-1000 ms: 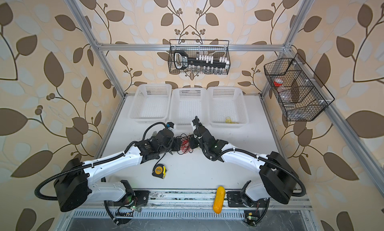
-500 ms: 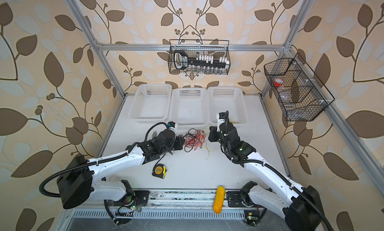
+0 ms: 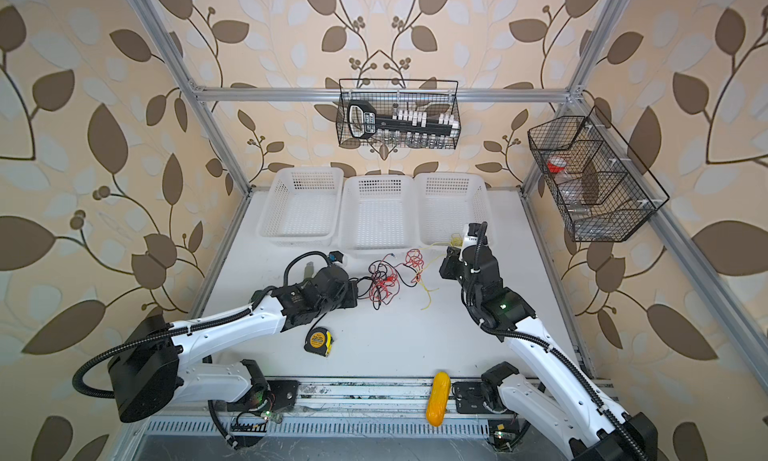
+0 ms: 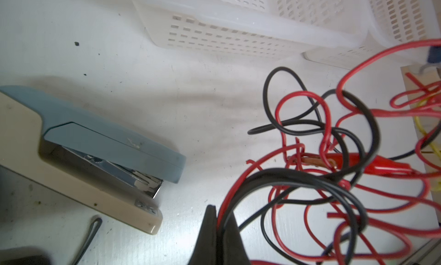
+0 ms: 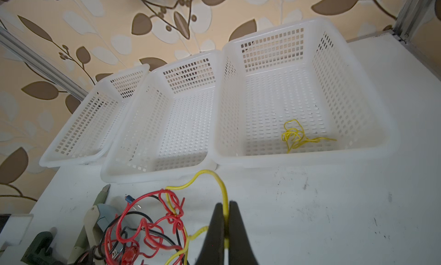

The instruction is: Untangle the cables

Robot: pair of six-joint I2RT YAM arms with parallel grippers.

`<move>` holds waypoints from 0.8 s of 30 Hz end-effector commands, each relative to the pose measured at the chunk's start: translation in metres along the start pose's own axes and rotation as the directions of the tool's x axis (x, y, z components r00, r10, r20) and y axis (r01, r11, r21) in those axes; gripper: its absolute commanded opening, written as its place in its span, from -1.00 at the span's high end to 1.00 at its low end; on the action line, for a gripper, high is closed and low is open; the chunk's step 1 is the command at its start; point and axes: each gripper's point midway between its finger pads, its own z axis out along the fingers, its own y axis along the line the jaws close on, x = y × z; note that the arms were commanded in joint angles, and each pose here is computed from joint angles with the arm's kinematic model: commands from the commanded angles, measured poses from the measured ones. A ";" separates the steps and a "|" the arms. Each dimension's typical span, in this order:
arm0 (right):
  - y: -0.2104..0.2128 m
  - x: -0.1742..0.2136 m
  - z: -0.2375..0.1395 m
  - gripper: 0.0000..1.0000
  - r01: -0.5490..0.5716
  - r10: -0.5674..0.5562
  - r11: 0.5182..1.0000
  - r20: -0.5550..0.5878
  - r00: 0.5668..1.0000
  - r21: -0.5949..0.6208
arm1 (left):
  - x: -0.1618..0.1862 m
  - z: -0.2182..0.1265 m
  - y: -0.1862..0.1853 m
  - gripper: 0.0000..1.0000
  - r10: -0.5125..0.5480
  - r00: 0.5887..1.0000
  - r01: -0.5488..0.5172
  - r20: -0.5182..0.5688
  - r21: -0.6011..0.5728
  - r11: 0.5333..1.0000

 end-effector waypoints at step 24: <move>0.138 0.035 0.011 1.00 0.128 -0.194 0.867 -0.091 0.977 -0.482 | -0.025 -0.008 -0.046 -0.58 0.102 0.993 -0.111 0.061 0.178 0.978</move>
